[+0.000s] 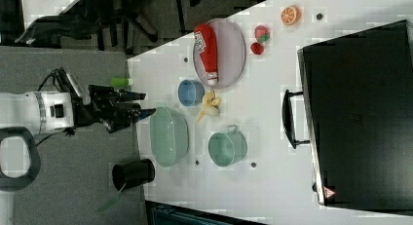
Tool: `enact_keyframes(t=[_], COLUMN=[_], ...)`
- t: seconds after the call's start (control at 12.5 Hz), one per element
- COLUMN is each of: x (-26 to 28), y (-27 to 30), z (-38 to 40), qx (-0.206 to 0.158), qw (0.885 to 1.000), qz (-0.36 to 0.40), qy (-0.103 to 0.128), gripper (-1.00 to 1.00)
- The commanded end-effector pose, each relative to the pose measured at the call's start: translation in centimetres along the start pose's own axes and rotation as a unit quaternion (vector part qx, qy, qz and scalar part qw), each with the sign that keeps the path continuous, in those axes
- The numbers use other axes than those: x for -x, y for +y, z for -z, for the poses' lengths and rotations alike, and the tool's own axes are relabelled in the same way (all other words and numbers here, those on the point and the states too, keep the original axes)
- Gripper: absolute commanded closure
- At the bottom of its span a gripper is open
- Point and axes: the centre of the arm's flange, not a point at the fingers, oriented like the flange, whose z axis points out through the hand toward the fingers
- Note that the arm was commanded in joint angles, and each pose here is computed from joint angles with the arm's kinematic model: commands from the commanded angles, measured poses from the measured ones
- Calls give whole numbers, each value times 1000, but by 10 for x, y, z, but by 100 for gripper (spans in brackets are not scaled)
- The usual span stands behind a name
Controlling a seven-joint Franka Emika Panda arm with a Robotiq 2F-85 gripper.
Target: Flap open oven.
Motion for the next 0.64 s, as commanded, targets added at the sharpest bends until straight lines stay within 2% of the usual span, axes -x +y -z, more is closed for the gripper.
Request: enact_keyframes(t=[0.08,0.24,0.4,0.48,0.64], x=[53,53,53,53,53], y=[113,113,113,113,113], z=[50,51,51,51,50], qx=[-6,-6,-7,-7,-6], qw=[997,997,997,997,997], qz=[-67,-67,-67,-67,-67], qy=[-22,-22,-22,-22,-22], gripper=[-60,-99,-100,-89,-38])
